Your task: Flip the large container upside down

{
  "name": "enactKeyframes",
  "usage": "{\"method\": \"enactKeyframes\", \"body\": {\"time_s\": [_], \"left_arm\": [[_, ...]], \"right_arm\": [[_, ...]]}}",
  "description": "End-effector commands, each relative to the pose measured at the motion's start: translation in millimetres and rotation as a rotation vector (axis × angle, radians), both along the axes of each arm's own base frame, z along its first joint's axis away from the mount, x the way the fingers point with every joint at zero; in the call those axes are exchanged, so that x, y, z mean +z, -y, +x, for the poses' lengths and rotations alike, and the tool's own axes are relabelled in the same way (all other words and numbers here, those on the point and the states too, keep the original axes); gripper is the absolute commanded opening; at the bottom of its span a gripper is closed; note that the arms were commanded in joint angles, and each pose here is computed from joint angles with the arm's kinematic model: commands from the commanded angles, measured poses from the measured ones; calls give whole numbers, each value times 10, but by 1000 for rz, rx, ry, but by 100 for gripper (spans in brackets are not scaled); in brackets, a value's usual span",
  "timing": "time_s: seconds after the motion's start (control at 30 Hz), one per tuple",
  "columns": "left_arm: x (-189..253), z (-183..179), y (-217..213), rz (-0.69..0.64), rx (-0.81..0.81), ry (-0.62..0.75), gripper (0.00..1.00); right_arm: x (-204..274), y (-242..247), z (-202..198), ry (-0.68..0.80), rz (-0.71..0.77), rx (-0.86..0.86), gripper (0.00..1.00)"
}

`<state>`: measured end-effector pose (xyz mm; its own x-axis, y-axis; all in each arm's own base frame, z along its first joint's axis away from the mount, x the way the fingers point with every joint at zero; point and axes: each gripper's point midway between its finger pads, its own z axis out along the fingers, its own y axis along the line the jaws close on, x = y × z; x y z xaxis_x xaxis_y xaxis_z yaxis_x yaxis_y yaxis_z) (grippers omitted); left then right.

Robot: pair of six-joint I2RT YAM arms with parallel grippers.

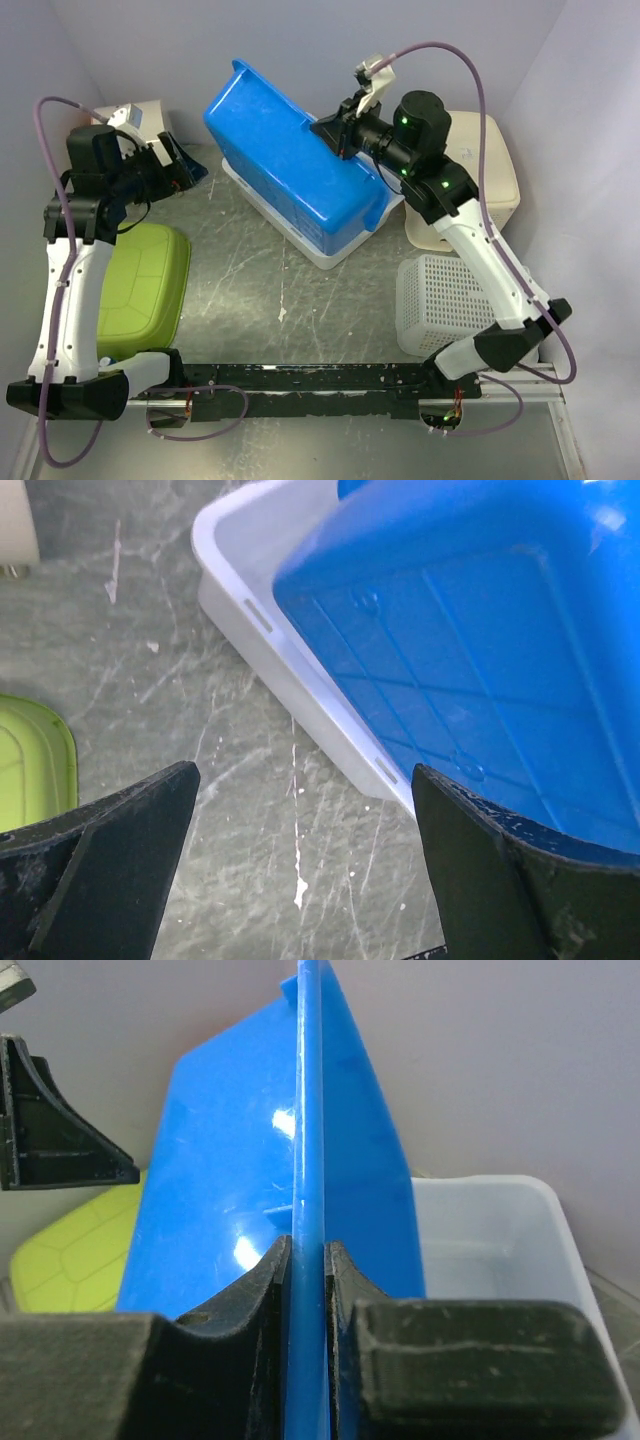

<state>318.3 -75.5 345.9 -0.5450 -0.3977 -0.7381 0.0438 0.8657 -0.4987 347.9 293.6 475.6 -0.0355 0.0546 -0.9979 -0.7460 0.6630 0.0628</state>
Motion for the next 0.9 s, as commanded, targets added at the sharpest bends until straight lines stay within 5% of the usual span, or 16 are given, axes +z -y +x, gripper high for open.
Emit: {"method": "enactKeyframes", "body": {"time_s": [0.0,0.4,0.6,0.87], "left_arm": [[426,-96,-117,56,30,123,99],[1614,-521,-346,6,203,451,100],[2045,-824,-517,-42,321,561,99],[1983,-863,-505,-50,317,559,99]], "right_arm": [[986,290,-558,155,249,38,0],[955,294,-1236,-87,368,247,0],[408,147,-1557,-344,416,414,0],[-786,-12,-1852,-778,298,540,0]]}}
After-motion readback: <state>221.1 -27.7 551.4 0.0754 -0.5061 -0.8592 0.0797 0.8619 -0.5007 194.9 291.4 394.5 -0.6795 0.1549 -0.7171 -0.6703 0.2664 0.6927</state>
